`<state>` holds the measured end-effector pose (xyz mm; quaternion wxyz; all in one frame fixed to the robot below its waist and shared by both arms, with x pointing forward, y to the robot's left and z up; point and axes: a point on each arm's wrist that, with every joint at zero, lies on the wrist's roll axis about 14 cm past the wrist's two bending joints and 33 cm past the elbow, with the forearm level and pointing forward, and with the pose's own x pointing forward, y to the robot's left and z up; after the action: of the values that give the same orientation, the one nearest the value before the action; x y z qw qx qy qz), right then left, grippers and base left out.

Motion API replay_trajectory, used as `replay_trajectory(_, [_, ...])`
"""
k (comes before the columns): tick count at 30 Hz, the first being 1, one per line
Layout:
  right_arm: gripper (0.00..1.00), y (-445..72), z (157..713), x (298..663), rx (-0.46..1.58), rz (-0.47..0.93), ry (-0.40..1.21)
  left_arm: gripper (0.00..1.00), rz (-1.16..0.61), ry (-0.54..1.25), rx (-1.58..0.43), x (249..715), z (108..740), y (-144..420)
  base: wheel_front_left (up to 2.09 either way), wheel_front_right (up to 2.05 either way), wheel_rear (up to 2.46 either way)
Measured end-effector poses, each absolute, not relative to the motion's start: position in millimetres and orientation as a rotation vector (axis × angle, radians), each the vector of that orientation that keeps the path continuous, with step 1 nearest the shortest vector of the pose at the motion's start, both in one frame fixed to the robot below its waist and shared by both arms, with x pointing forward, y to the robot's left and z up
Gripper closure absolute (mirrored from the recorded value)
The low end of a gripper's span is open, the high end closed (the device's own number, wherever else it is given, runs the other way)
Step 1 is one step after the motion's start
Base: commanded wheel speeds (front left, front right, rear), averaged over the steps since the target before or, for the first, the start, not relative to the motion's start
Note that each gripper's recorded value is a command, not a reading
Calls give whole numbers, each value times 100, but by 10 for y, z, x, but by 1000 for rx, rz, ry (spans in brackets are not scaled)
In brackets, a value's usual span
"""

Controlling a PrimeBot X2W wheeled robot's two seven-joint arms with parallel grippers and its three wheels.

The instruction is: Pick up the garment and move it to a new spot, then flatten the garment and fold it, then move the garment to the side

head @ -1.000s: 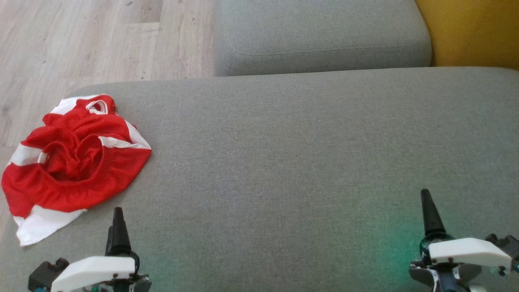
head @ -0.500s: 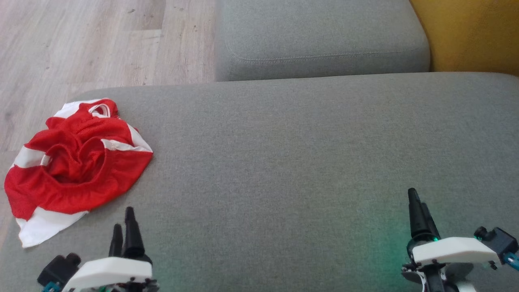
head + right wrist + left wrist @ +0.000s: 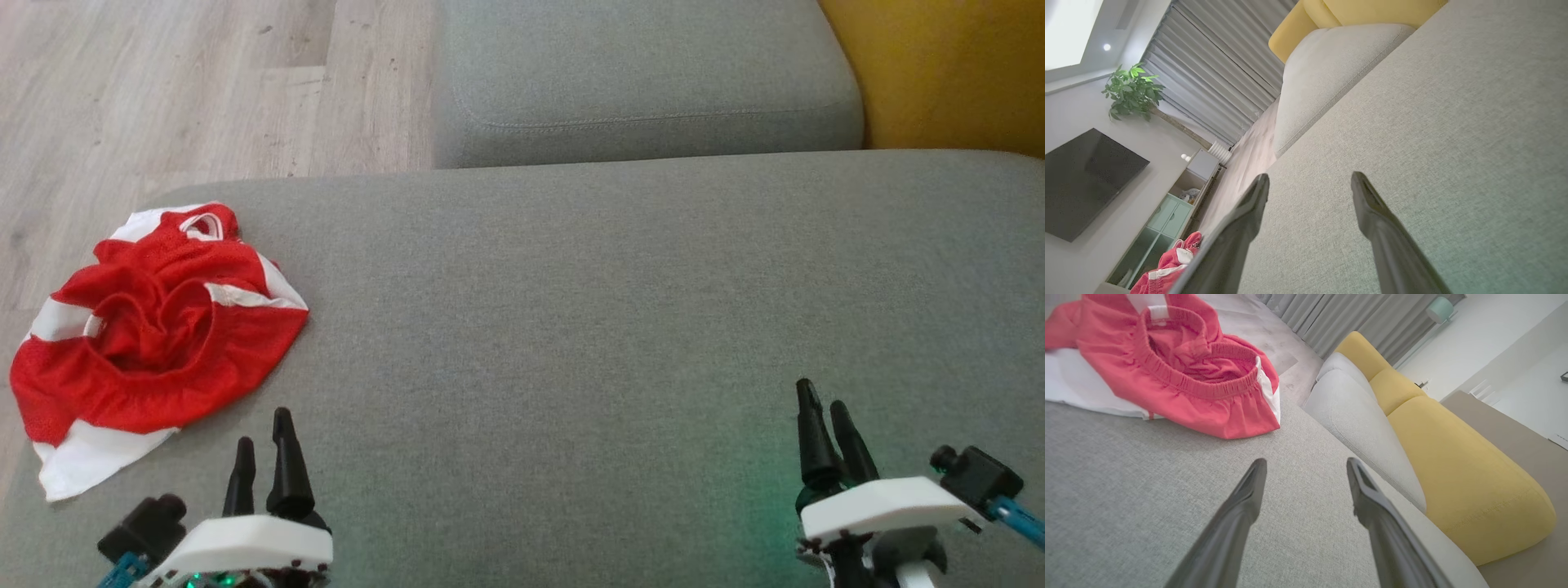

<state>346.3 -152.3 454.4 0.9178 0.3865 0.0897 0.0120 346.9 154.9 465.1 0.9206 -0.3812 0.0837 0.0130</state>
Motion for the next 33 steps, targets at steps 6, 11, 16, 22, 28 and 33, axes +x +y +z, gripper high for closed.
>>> replay_trajectory(6, [0,-1464,4572,3456,716,54,175,0,19,155,-702,3471,4687,1537,0,0,0])
replay_trajectory(11, [0,-1454,4600,3452,640,68,159,0,-11,141,-628,3463,4719,1464,0,0,0])
replay_trajectory(16, [0,-1456,4614,3447,577,77,149,0,-26,124,-564,3461,4749,1444,0,0,0])
replay_trajectory(22, [0,-1424,4641,3441,497,98,132,0,-53,100,-481,3457,4804,1375,0,0,0])
replay_trajectory(28, [0,-1329,4664,3425,416,138,121,0,-62,74,-405,3439,4843,1362,0,0,0])
replay_trajectory(33, [0,-1296,4691,3416,350,159,106,0,-75,67,-344,3398,4837,1332,0,0,0])
